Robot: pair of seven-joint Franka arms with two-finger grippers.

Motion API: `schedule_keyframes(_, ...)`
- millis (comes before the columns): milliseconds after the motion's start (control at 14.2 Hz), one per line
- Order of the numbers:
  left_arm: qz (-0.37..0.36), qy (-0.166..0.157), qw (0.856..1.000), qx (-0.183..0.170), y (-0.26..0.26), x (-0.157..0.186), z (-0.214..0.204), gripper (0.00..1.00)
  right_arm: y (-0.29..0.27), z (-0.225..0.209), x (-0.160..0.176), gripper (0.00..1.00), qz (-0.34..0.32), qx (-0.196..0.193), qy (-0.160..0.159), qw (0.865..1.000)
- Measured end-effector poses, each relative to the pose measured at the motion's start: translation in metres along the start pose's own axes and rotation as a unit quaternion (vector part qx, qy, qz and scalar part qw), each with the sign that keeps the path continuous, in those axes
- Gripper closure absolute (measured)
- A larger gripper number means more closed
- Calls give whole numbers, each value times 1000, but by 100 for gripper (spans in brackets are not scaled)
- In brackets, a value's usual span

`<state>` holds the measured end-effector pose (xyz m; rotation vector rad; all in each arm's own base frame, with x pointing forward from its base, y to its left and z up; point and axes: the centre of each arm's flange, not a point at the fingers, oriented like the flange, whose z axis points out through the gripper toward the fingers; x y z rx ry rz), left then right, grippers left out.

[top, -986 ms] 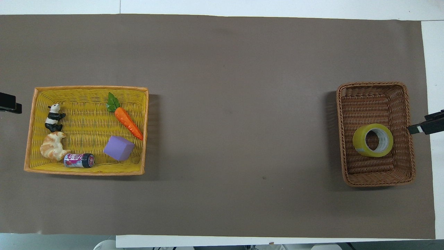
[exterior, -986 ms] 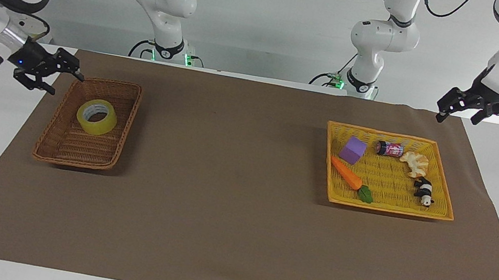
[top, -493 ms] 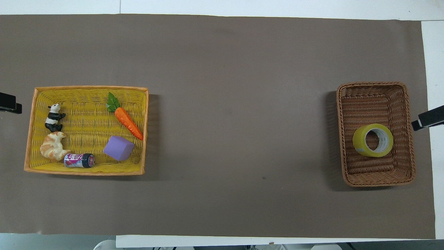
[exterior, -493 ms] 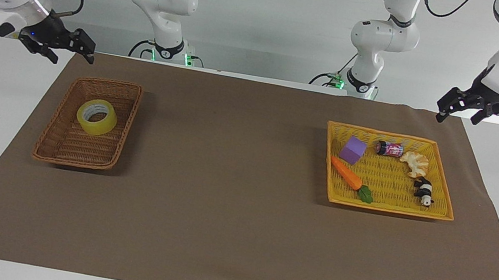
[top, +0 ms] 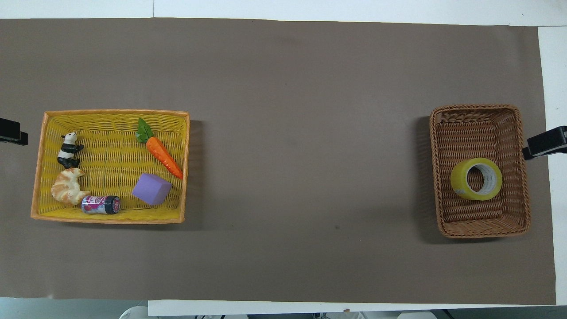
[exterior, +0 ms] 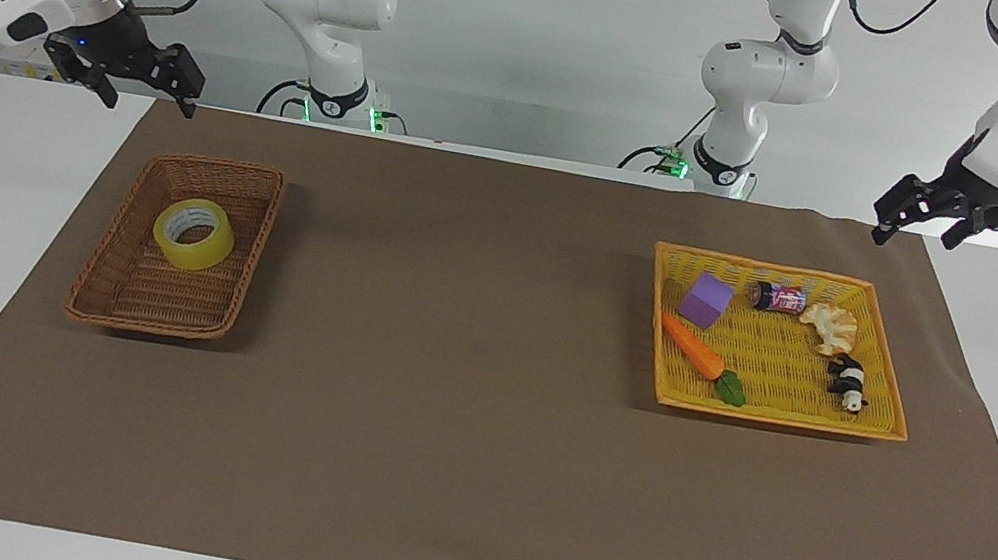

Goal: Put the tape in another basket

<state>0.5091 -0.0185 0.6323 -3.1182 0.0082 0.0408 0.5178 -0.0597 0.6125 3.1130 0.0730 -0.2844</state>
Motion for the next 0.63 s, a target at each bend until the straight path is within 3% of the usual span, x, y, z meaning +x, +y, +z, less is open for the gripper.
schedule_keyframes(634,0,11,1000,0,0,-6,-10,0,12,-6,6,0,16,-1,6,1000)
